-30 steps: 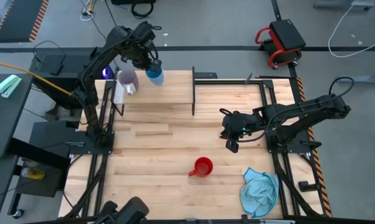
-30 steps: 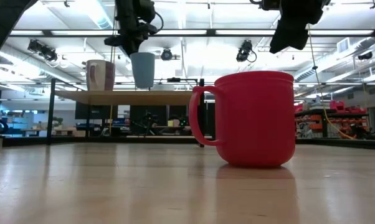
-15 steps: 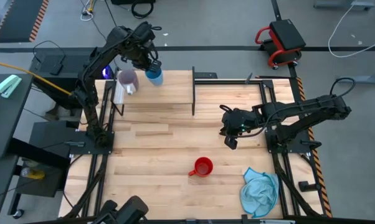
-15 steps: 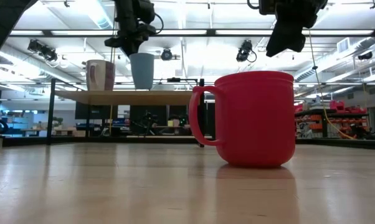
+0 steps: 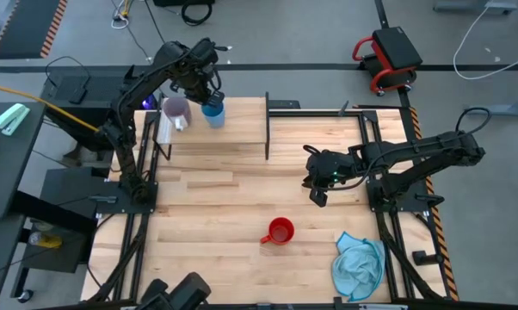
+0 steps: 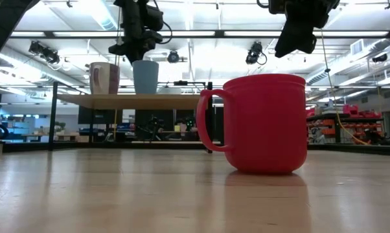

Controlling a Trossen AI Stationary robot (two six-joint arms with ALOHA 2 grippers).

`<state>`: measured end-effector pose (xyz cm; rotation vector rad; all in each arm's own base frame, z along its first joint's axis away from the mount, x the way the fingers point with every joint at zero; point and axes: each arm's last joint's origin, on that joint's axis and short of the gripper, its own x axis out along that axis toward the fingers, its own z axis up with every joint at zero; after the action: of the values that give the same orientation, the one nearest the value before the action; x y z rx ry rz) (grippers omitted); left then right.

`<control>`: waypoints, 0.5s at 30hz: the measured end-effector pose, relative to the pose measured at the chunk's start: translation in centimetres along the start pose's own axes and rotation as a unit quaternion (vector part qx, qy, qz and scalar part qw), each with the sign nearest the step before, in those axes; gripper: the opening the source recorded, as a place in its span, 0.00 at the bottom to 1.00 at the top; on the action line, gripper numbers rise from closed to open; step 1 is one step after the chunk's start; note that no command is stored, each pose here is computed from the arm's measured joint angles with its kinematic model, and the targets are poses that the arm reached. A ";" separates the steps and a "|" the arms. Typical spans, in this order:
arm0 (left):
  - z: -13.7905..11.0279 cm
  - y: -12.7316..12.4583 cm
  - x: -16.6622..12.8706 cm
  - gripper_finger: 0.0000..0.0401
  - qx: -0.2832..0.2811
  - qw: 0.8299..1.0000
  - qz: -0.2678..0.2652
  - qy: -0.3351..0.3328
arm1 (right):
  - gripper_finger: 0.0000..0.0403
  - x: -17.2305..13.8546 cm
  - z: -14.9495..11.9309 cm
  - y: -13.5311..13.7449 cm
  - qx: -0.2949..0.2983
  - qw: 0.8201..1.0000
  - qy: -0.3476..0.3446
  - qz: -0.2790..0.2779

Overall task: Stack small to large cups/mugs on shelf
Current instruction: Put the blue cup on the shelf

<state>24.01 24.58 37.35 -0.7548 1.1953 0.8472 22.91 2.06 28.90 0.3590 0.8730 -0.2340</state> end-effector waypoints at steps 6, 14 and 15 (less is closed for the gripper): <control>0.0 -0.1 0.0 0.03 0.003 1.000 -0.001 -0.002 | 0.21 0.0 0.0 0.0 0.000 1.000 -0.001 0.001; 0.0 0.0 0.0 0.03 0.007 1.000 0.002 -0.002 | 0.21 0.0 0.0 0.0 0.002 1.000 -0.001 0.001; 0.0 0.0 0.0 0.03 0.007 1.000 0.002 -0.002 | 0.21 0.0 0.0 0.0 0.002 1.000 -0.002 0.001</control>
<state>24.04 24.57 37.37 -0.7383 1.1980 0.8434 22.94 2.06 28.93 0.3632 0.8691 -0.2348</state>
